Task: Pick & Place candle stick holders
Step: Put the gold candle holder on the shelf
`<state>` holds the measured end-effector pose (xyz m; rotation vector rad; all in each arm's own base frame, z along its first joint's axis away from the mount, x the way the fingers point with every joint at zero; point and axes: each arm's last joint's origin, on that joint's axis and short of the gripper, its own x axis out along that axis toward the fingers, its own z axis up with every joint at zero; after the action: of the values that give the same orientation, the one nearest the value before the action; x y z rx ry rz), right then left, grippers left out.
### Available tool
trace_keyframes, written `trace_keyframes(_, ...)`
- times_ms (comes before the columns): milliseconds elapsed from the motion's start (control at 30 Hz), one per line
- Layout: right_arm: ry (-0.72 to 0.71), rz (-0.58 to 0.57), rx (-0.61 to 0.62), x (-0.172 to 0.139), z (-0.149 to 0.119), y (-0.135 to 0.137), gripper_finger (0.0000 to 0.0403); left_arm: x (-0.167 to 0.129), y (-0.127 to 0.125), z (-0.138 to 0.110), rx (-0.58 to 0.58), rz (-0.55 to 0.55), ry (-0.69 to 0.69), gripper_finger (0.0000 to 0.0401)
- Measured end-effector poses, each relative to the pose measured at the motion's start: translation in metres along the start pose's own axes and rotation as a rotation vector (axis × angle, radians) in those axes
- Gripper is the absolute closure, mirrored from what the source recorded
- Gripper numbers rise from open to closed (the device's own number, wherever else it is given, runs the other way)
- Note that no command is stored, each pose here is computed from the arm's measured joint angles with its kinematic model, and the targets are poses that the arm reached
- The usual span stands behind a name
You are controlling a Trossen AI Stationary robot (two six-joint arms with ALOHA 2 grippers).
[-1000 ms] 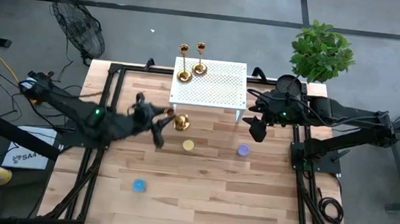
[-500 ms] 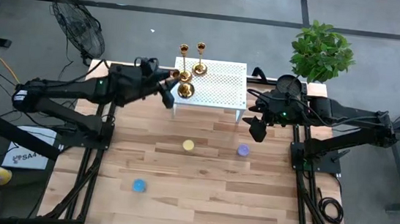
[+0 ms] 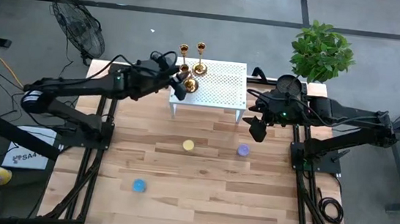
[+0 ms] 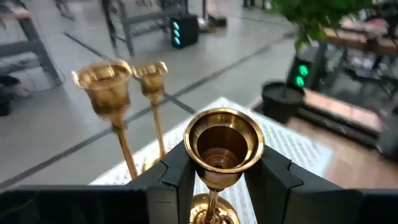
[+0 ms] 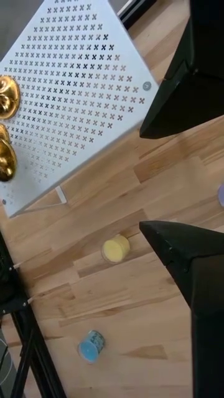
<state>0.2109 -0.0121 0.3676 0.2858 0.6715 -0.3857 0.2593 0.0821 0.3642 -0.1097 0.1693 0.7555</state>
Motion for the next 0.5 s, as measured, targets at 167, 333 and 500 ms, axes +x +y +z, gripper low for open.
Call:
trace_keyframes(167, 0.006, -0.003, 0.001, 0.000, -0.001, 0.000, 0.0180, 0.006, -0.003, -0.002, -0.008, 0.013, -0.014, 0.0288)
trace_keyframes(333, 0.007, -0.003, 0.000, 0.000, -0.001, 0.000, 0.0180, 0.010, -0.006, 0.006, 0.010, 0.024, 0.049, 0.0288)
trace_keyframes(500, 0.010, -0.004, 0.000, 0.000, -0.001, 0.000, 0.0180, 0.018, -0.014, 0.030, 0.049, 0.037, 0.121, 0.0288)
